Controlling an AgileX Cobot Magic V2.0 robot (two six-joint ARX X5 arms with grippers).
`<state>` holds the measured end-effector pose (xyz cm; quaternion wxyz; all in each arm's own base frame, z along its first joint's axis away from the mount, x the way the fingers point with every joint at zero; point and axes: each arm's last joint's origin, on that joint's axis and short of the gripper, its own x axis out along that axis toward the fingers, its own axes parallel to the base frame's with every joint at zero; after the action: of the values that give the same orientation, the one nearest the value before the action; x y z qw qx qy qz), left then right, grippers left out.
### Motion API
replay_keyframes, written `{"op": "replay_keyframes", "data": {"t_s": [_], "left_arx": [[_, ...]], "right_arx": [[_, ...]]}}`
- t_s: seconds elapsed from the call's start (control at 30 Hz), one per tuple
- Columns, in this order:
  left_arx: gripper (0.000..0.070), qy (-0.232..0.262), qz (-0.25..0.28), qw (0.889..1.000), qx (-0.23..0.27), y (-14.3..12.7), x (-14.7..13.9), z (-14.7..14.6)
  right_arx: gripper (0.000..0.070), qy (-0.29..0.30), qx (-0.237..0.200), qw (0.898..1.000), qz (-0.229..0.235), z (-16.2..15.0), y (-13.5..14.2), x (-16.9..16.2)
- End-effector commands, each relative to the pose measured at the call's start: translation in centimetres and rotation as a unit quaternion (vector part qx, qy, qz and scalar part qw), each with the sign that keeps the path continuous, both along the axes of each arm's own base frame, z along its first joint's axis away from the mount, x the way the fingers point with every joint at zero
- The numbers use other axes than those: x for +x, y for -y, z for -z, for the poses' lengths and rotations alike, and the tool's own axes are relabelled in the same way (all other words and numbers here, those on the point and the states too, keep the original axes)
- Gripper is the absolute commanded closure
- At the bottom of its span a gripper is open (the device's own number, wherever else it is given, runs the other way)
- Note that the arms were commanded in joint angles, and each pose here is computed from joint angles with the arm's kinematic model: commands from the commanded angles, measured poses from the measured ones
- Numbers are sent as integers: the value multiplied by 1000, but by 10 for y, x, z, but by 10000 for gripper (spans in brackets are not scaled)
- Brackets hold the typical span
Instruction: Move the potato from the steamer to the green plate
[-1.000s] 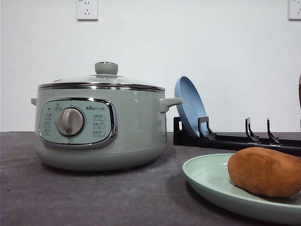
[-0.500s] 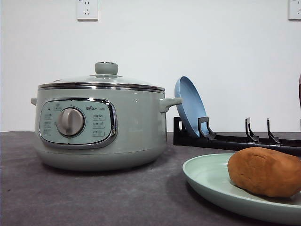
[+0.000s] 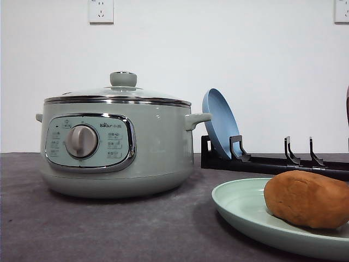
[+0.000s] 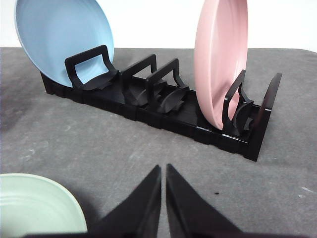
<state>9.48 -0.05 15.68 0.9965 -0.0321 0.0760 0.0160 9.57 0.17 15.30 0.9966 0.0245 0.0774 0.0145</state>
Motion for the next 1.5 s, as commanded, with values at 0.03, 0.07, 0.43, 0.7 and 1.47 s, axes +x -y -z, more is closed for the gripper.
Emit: {"op": "replay_keyframes", "data": {"t_s": [0.03,0.07,0.43,0.7,1.47], "left_arx": [[700,-13,0,1000,3,0,1,8],[700,-13,0,1000,3,0,1,8],[700,-13,0,1000,3,0,1,8],[700,-13,0,1000,3,0,1,7],[700,-13,0,1000,3,0,1,8]], "right_arx": [[696,4,-2,1000,2,0,0,0],[696,4,-2,1000,2,0,0,0],[696,4,-2,1000,2,0,0,0],[696,4,-2,1000,2,0,0,0],[696,4,-2,1000,2,0,0,0]]}}
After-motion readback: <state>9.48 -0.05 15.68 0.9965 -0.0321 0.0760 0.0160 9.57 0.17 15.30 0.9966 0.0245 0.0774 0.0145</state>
